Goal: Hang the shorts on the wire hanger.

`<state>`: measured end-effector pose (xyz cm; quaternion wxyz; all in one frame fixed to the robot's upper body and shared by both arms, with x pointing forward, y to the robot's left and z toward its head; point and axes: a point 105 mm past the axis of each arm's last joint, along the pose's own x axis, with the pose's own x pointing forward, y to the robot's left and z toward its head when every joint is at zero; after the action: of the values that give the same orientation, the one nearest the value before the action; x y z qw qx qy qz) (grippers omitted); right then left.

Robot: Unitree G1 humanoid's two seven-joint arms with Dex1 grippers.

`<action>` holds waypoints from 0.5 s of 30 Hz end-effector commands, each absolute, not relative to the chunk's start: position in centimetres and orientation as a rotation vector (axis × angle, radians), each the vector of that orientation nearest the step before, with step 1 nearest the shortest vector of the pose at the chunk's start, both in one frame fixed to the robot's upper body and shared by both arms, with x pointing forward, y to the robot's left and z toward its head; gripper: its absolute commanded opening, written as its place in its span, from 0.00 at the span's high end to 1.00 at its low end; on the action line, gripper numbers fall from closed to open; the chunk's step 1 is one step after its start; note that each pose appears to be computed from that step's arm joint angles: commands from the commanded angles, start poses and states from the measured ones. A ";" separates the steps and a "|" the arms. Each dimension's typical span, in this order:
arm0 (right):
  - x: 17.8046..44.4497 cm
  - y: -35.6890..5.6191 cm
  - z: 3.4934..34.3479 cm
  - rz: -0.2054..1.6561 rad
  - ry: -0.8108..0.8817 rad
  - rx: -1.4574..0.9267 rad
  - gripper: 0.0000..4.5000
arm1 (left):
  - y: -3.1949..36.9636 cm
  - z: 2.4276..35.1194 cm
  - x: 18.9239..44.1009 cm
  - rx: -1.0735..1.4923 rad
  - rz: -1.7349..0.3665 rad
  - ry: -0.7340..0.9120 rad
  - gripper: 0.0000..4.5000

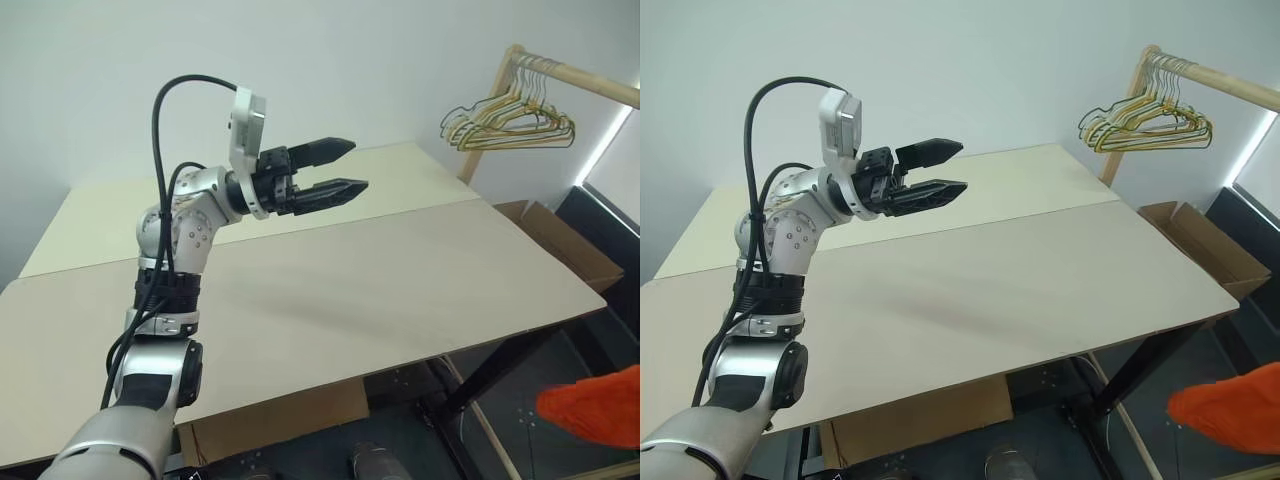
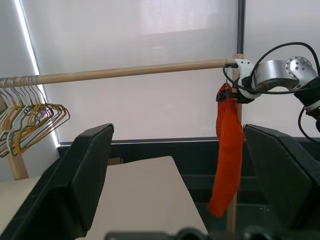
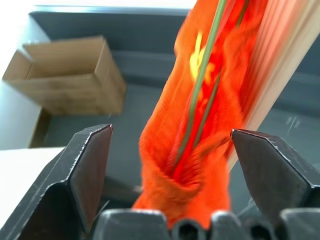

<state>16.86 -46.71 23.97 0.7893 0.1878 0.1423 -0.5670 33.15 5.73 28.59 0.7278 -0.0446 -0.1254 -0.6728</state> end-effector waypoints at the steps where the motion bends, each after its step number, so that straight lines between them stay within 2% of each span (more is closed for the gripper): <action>1: 16.9 -45.7 27.3 -1.293 0.220 0.118 0.01 | 5.8 29.8 32.8 -0.076 -1.495 -0.319 0.00; 5: 17.4 -43.7 31.6 -1.385 -0.016 -0.209 0.01 | 5.8 29.8 32.8 -0.074 -1.498 -0.318 0.00; 9: 19.3 -39.6 36.5 -1.288 -0.352 -0.509 0.01 | 5.8 29.8 32.9 -0.070 -1.491 -0.318 0.00; 12: 21.6 -35.3 38.8 -1.029 -0.569 -0.592 0.01 | 5.9 29.7 33.1 -0.062 -1.469 -0.320 0.00; 15: 25.1 -30.0 38.1 -0.623 -0.618 -0.655 0.01 | 6.3 29.4 33.3 -0.046 -1.429 -0.326 0.00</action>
<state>23.87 -33.72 37.74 0.8340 -0.2812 -0.2514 -0.4027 33.40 5.87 28.51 0.7357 -0.0393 -0.1240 -0.6647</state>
